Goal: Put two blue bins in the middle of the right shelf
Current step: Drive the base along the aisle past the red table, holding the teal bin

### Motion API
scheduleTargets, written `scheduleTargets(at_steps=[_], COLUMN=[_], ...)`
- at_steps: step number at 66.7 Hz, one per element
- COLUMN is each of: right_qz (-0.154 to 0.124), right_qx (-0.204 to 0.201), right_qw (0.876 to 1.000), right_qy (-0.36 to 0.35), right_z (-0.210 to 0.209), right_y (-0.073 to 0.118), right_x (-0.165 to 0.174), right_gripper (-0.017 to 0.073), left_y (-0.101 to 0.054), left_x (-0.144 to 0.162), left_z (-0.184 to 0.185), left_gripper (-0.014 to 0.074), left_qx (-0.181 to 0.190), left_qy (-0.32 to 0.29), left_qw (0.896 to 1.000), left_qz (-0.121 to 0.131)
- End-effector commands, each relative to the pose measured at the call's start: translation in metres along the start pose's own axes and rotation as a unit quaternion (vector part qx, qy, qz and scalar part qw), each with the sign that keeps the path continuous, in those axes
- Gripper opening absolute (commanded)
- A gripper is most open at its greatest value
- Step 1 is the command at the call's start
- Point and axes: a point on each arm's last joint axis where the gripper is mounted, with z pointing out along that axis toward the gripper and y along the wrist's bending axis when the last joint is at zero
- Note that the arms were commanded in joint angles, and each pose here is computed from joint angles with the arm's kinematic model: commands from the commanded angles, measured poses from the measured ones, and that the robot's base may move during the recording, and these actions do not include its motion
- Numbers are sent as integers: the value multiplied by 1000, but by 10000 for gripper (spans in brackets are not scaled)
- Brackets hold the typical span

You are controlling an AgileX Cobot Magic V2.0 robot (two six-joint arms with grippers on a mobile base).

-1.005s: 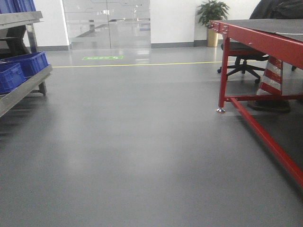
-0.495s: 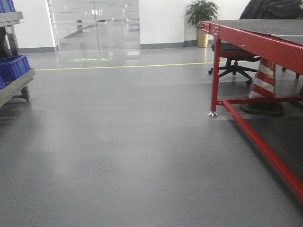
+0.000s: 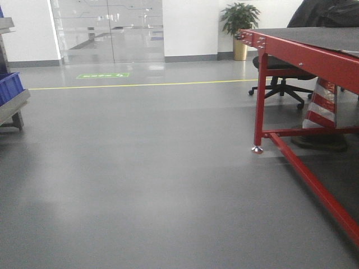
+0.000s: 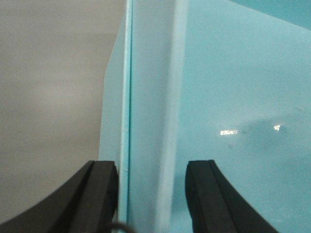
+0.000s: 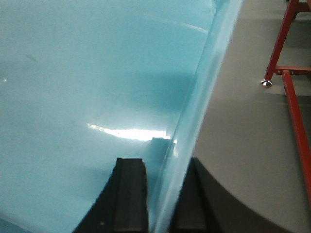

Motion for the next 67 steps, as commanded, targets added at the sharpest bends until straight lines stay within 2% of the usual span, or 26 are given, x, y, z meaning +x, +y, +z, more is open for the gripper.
scheduleTargets(at_steps=[1,67], right_qz=[-15,-15], right_qx=[-10,-10], right_qw=[998,998], right_qy=[-54,-54], right_z=[-9,-9], right_y=[2,2], right_x=[-12,-12], right_gripper=[-154,-154], left_y=[-6,-6], left_x=[-13,-13], left_z=[-11,-11], left_gripper=[-111,-111], left_qx=[22,22], left_qy=[-54,-54], left_qw=[998,998], left_qz=[6,6])
